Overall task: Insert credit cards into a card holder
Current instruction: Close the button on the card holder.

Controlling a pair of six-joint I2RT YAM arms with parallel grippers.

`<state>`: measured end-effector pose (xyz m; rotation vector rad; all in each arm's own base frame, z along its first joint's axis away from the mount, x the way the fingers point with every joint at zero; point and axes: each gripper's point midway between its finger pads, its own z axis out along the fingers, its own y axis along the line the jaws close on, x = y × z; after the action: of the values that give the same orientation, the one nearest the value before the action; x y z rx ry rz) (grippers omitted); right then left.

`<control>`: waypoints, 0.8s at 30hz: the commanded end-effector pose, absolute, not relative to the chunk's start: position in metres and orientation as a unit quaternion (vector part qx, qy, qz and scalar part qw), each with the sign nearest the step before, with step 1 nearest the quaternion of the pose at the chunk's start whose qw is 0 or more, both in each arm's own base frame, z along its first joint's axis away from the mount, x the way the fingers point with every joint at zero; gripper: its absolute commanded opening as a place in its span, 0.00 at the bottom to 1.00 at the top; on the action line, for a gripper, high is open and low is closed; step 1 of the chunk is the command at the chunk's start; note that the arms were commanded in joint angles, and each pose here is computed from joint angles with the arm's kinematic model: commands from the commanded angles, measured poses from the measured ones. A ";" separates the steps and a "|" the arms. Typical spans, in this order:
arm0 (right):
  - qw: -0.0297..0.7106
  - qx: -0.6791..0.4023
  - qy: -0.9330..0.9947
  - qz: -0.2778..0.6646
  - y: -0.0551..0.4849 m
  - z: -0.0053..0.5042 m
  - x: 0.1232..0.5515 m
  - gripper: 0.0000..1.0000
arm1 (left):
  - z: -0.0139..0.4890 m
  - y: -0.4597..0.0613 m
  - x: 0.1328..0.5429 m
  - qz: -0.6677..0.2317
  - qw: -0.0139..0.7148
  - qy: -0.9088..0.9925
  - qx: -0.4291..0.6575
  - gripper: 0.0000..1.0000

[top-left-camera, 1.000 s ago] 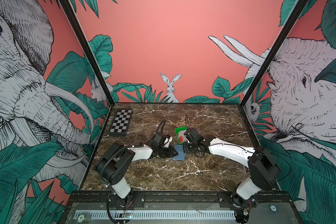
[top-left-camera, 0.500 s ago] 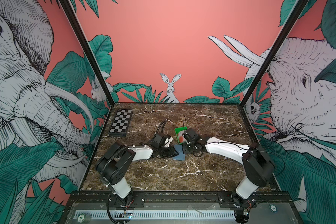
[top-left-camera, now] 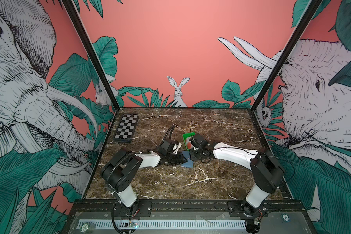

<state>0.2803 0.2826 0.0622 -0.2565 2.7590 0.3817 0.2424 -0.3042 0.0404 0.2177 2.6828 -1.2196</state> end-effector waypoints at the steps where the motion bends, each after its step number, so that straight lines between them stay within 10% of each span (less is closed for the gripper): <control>1: 0.175 -0.092 0.971 0.134 0.285 0.065 0.285 0.19 | 0.022 -0.299 0.233 -0.386 0.070 0.917 0.066 0.25; 24: 0.175 -0.090 0.971 0.138 0.292 0.057 0.286 0.00 | 0.017 -0.298 0.231 -0.391 0.072 0.915 0.061 0.24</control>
<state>0.2822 0.2852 0.0605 -0.2587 2.7515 0.3853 0.2437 -0.3071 0.0403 0.2144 2.6663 -1.2345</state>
